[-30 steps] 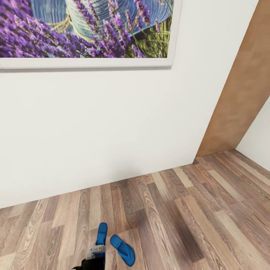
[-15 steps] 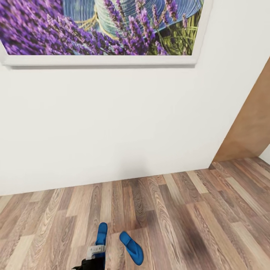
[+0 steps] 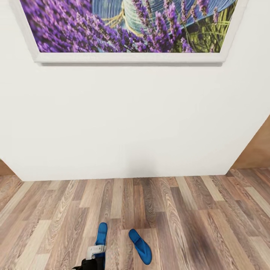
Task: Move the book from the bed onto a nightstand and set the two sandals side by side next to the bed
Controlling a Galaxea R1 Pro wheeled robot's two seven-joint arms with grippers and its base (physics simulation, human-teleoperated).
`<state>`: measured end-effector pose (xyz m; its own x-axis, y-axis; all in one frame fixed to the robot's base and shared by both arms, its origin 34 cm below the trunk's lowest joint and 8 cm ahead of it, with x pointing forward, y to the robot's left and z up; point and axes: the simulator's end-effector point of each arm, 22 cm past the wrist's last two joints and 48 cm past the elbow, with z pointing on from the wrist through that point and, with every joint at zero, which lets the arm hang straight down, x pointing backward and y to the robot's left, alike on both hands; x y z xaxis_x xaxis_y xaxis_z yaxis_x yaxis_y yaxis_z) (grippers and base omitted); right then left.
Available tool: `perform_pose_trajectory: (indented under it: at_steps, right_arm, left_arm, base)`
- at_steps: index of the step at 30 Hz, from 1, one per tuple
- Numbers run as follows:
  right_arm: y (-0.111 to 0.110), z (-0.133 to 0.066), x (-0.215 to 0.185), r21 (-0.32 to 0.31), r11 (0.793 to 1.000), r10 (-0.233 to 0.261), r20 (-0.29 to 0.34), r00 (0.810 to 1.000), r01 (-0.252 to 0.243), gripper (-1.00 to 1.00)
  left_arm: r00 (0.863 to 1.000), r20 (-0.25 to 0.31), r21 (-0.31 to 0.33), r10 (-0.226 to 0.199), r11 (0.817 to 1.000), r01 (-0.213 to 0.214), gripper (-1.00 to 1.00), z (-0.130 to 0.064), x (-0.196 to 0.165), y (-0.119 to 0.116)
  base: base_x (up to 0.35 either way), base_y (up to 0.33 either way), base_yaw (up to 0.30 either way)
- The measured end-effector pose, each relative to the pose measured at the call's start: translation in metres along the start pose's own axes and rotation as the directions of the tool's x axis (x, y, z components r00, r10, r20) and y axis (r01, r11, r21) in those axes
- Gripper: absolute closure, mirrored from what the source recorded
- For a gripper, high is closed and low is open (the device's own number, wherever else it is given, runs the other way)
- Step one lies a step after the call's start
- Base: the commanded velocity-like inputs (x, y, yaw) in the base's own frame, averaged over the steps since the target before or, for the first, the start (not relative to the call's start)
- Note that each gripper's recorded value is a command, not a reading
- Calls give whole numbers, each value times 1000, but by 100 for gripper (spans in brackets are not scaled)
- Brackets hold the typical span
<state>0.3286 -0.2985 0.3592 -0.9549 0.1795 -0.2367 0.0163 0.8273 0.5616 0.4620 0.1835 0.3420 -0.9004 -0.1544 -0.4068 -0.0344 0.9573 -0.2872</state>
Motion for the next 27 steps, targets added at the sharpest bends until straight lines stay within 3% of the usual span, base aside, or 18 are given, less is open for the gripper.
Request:
perform_pose_trajectory:
  at_steps: [27]
  right_arm:
    - [-3, 1, 8, 4, 1000, 12, -18, 1000, -12, -100]
  left_arm:
    - [1000, -22, -4, -6, 1000, 5, 100, 3, 10, 2]
  base:
    - [0, 0, 257]
